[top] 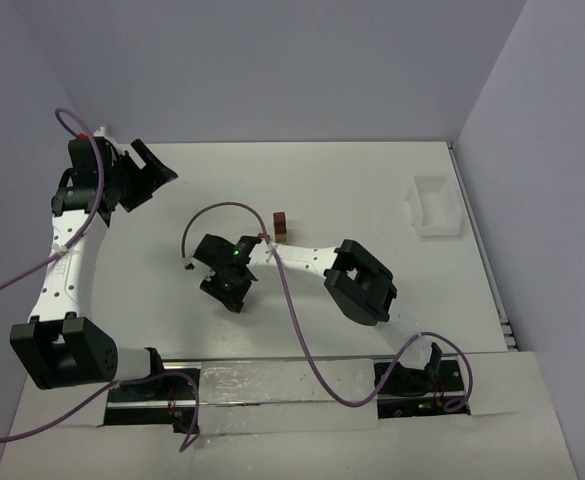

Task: Build the wood block tower

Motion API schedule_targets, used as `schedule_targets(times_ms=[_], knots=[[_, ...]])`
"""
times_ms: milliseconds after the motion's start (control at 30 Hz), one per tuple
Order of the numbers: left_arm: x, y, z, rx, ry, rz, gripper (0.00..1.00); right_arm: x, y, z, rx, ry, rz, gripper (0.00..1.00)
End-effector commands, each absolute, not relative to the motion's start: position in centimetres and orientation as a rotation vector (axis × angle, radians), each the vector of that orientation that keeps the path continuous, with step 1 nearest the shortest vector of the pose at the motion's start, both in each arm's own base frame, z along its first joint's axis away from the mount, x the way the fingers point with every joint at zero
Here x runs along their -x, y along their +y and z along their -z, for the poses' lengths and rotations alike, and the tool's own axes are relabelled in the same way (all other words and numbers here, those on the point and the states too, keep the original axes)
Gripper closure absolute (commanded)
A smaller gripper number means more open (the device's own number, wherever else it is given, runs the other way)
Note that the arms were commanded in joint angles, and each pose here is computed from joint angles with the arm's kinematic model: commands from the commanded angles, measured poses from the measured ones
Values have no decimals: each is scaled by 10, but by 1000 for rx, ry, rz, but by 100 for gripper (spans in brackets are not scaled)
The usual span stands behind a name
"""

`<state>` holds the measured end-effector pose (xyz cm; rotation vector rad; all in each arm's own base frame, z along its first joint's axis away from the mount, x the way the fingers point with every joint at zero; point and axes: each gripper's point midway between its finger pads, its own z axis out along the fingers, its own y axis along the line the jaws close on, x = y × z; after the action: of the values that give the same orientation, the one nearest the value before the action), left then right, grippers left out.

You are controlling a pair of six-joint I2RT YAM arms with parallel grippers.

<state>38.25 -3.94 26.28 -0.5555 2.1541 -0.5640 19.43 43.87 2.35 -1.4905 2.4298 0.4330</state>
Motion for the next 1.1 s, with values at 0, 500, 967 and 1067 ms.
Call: schedule_targets(times_ms=[0,500,967,1067], knots=[[-393,-35,-288,540,2074,561,8,-195,432,-24,1475,2407,-390,65],[-398,-35,-286,546,2082,567,8,-190,426,-12,1504,2414,-357,43],[-403,-27,-296,535,2055,503,9,-256,414,-195,844,2342,-598,100],[-404,-28,-296,536,2052,507,9,-292,383,-222,527,2374,-609,100]])
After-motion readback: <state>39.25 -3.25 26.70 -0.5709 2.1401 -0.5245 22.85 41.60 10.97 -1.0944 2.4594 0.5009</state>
